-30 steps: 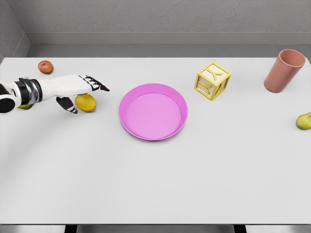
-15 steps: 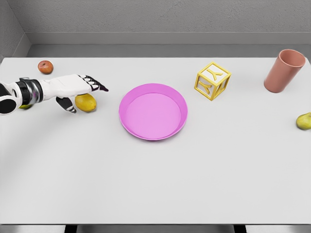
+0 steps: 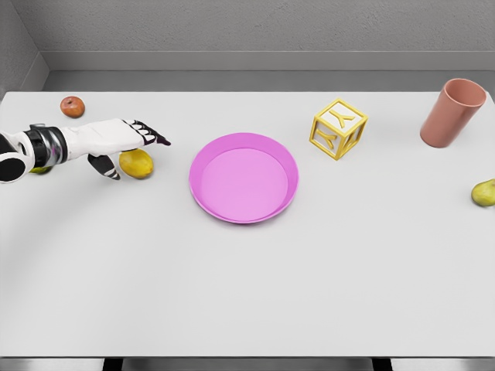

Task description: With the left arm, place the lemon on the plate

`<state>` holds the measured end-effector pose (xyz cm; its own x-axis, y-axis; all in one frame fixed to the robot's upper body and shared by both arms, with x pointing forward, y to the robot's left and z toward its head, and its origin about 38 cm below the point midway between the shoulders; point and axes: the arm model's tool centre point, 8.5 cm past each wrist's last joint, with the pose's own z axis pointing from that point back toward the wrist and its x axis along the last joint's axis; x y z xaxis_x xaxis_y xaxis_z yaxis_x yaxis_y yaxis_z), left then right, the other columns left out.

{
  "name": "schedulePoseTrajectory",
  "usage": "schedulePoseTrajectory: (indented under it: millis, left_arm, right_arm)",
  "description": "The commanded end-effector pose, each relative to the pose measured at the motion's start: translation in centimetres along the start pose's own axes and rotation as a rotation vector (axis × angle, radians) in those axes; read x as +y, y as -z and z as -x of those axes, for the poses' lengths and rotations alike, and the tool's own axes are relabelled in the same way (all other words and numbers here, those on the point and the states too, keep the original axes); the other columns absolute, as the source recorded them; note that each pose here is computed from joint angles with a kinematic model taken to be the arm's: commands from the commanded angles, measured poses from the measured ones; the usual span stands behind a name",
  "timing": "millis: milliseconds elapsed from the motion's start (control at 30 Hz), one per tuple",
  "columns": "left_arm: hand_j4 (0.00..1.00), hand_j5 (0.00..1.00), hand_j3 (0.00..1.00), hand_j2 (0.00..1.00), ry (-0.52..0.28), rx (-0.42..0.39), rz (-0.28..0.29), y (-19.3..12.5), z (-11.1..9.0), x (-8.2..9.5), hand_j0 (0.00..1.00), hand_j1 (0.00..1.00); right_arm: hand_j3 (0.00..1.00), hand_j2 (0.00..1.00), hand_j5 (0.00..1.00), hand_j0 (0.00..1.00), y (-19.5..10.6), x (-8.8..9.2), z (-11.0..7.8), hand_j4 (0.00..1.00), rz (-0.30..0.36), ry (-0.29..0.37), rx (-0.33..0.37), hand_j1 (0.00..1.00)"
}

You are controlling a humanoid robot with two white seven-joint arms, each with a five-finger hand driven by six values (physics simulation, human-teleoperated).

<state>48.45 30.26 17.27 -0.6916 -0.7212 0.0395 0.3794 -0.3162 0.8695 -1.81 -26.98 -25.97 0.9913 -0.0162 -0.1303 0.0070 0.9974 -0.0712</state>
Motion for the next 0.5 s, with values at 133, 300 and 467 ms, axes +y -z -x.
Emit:
schedulePoseTrajectory:
  millis: [133,300,467]
  left_arm:
    - [1.0,1.0,1.0,1.0,-0.005,-0.002,-0.006,-0.03,-0.03,0.12,1.0,1.0]
    - [1.0,1.0,1.0,1.0,-0.003,-0.005,-0.009,0.0,-0.16,0.15,1.0,1.0]
    - [1.0,1.0,1.0,1.0,-0.004,-0.014,-0.011,0.31,-0.46,0.17,1.0,1.0]
  right_arm:
    - [1.0,1.0,1.0,1.0,0.0,0.0,0.01,1.0,0.0,0.0,0.0,1.0]
    - [1.0,1.0,1.0,1.0,0.0,0.0,0.01,1.0,0.0,0.0,0.0,1.0]
    - [1.0,1.0,1.0,1.0,0.01,0.01,0.11,1.0,-0.001,0.0,0.002,1.0]
